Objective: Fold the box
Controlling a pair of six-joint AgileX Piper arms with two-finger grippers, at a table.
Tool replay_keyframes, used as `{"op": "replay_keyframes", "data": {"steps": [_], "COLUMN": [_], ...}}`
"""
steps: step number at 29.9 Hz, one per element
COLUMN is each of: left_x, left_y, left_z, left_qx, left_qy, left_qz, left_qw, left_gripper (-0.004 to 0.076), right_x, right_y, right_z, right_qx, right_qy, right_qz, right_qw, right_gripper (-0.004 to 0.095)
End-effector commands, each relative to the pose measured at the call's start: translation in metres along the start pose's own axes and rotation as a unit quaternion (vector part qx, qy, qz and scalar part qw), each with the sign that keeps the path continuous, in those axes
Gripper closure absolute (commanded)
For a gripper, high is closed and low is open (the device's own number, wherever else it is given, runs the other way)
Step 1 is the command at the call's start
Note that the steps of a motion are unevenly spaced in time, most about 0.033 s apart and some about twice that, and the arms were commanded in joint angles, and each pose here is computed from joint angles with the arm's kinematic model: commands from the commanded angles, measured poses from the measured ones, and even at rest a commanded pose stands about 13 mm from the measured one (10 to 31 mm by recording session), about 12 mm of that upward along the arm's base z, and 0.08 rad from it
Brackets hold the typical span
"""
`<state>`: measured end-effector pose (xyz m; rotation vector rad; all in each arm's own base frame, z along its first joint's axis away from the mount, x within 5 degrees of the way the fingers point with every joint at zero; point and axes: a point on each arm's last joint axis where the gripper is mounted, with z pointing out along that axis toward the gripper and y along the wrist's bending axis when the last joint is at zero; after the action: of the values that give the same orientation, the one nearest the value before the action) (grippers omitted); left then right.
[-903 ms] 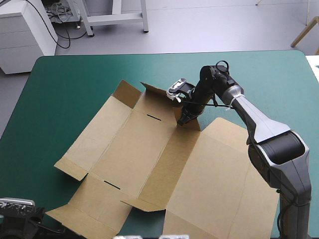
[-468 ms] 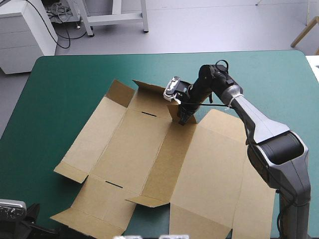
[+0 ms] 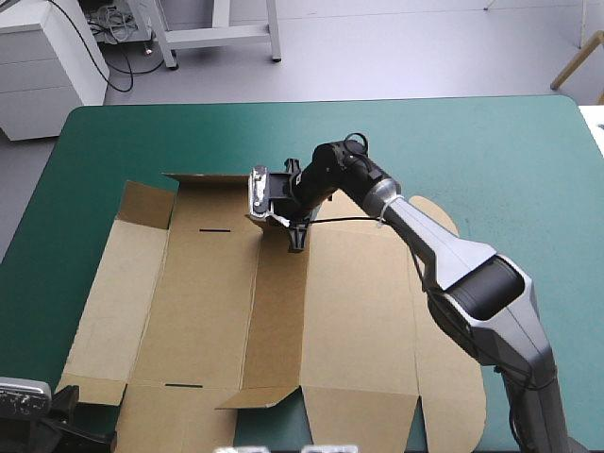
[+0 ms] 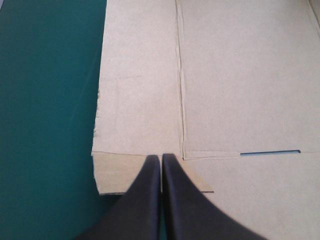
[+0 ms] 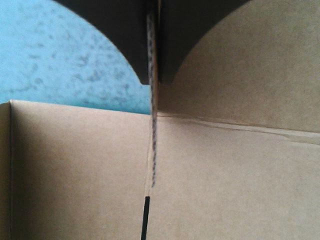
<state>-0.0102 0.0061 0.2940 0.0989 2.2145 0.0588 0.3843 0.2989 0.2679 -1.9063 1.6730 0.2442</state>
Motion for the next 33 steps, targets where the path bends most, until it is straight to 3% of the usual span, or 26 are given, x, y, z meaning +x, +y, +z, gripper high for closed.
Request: {"op": "replay_keyframes", "data": {"steps": [1, 13, 28, 30, 33], "left_x": [-0.007, -0.007, -0.007, -0.007, -0.007], "left_y": [0.000, 0.000, 0.000, 0.000, 0.000], "left_z": [-0.005, -0.005, -0.005, -0.005, -0.005], "left_qx": [0.002, 0.002, 0.002, 0.002, 0.002], "left_qy": [-0.014, -0.014, -0.014, -0.014, -0.014], "left_qz": [-0.002, -0.002, -0.002, -0.002, -0.002], "left_qw": [1.000, 1.000, 1.000, 1.000, 1.000], "left_gripper": [0.0734, 0.0734, 0.0734, 0.0734, 0.0734], "right_x": [-0.026, -0.041, -0.041, -0.041, -0.040], "right_y": [-0.004, 0.001, -0.002, -0.003, -0.005], "right_z": [-0.023, -0.008, -0.005, -0.009, -0.015], "right_qx": [0.040, 0.045, 0.060, 0.065, 0.078], "right_qy": [-0.044, -0.080, -0.079, -0.077, -0.063], "right_qz": [-0.032, -0.108, -0.115, -0.101, -0.073], "right_qw": [0.998, 0.990, 0.988, 0.990, 0.992], "right_gripper": [0.0928, 0.0928, 0.0917, 0.0861, 0.0680]}}
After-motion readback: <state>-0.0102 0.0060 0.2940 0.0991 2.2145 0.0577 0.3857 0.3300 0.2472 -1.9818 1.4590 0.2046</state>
